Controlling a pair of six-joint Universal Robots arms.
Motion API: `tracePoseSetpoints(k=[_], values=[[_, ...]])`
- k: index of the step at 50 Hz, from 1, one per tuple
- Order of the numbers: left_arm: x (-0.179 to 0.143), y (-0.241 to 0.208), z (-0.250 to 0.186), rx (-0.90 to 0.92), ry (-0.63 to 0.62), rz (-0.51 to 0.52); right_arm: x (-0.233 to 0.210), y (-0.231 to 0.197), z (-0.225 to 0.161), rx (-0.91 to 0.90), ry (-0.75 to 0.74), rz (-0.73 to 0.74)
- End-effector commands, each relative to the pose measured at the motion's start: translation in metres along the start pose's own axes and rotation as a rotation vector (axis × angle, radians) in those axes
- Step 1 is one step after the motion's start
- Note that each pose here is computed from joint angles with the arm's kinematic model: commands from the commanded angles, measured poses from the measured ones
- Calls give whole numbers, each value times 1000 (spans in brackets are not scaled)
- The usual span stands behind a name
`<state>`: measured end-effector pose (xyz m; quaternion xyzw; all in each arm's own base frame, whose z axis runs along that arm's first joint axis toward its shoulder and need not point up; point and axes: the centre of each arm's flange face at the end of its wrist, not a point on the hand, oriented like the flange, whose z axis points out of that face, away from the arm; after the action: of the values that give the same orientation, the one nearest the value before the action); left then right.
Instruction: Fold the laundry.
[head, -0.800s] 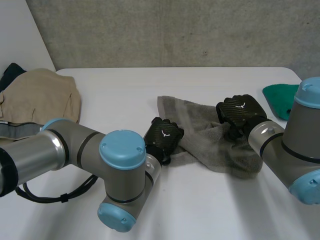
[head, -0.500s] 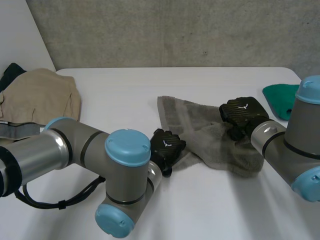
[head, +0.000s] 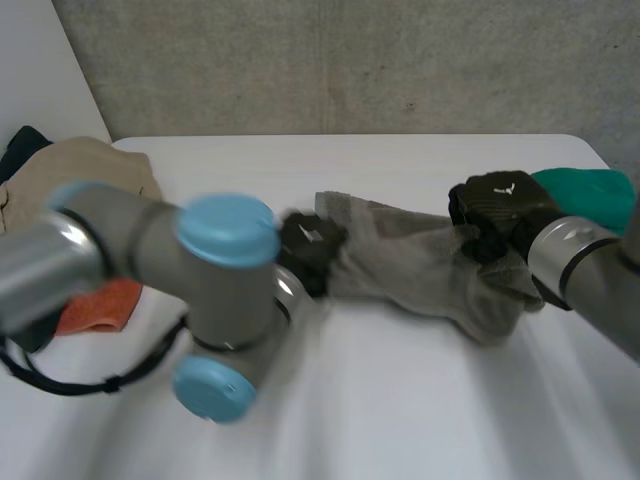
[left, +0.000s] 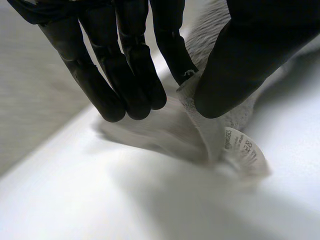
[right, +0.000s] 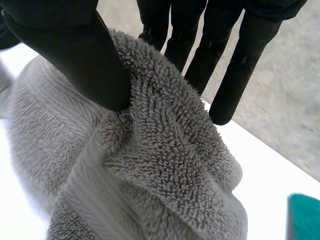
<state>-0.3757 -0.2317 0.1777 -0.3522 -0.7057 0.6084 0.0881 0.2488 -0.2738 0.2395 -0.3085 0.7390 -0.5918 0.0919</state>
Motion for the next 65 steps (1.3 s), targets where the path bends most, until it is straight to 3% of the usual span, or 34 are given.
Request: tracePoseSetpoints(k=[1, 8, 14, 18, 22, 25, 34, 39, 50, 57, 65], values=[[-93, -43, -17, 124, -226, -145, 15, -34, -12, 132, -227, 85], [-109, -21, -24, 74, -168, -162, 23, -39, -12, 183, -488, 158], [-111, 13, -14, -11, -186, -168, 28, -13, 8, 103, -519, 160], [-110, 35, -6, -78, -200, -181, 28, 13, 15, 35, -528, -22], [-105, 36, -6, -79, -183, -185, 31, 28, 15, -21, -499, -291], [-101, 29, -10, -62, -179, -195, 26, 34, 17, -97, -456, -380], [-114, 7, -26, 1, -223, -224, 5, -18, -15, -120, -251, -103], [-122, 2, -33, 17, -236, -230, -22, -19, -42, -198, -209, -25], [-130, 4, -35, 15, -242, -235, -116, 28, -94, -215, -275, -370], [-133, 1, -37, 25, -252, -260, -141, 68, -71, -138, -226, -508], [-132, 0, -38, 31, -243, -276, -149, 76, -38, 6, -126, -477]])
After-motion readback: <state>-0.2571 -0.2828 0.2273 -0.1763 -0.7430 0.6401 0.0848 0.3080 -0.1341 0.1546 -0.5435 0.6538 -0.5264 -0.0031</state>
